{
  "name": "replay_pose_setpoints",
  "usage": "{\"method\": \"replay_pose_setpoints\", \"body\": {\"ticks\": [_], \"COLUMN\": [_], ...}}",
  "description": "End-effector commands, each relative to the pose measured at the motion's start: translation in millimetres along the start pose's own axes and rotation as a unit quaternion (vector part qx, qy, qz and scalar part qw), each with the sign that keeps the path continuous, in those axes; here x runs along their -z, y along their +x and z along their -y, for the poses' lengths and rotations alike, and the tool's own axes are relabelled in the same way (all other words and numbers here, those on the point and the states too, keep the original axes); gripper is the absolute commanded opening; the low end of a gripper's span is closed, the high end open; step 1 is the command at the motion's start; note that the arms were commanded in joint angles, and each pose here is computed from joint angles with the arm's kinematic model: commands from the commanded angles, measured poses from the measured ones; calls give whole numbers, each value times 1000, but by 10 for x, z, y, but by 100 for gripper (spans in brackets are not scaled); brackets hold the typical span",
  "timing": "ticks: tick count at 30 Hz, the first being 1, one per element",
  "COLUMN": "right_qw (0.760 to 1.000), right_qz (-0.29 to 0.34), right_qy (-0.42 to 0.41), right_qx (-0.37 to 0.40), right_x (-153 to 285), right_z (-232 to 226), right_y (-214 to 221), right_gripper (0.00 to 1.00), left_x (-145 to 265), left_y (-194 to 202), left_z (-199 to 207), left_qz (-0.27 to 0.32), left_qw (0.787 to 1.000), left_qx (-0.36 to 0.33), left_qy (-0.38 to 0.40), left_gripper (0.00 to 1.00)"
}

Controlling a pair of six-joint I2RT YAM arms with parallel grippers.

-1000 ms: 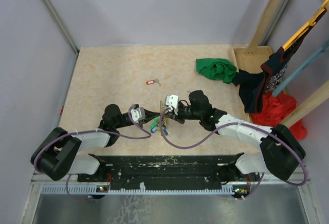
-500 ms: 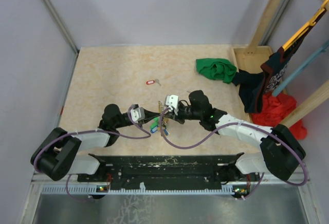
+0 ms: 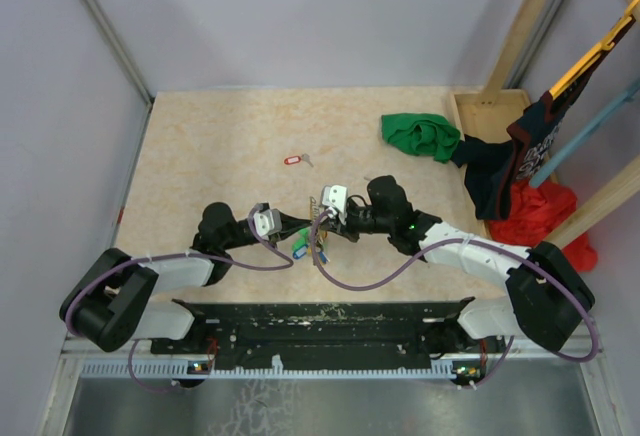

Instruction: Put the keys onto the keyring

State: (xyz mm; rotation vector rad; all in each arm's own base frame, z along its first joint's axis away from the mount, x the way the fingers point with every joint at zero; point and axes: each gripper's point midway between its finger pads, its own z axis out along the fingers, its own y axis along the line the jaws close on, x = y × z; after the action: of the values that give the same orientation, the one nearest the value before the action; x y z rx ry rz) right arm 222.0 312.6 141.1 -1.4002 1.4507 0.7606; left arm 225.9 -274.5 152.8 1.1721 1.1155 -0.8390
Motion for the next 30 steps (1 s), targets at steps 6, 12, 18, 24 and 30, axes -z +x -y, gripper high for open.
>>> {"method": "replay_pose_setpoints", "body": {"ticks": [6, 12, 18, 24, 30], "right_qw": [999, 999, 999, 998, 998], "right_qz": [37, 36, 44, 48, 51], "right_qy": [14, 15, 8, 12, 7], "right_qx": [26, 25, 26, 26, 27], "right_x": [22, 20, 17, 13, 3], "right_z": [93, 101, 78, 96, 82], "right_y": [-293, -291, -329, -354, -365], "right_gripper": [0, 0, 0, 0, 0], "left_x": [-21, -21, -26, -33, -39], "left_y": [-142, -139, -146, -136, -134], "left_z": [-10, -10, -1, 11, 20], "left_qz": [22, 21, 23, 22, 23], "left_qw": [1000, 1000, 999, 999, 999], "left_qx": [-19, -19, -19, -16, -15], "left_qy": [11, 10, 14, 19, 23], "left_gripper": [0, 0, 0, 0, 0]}}
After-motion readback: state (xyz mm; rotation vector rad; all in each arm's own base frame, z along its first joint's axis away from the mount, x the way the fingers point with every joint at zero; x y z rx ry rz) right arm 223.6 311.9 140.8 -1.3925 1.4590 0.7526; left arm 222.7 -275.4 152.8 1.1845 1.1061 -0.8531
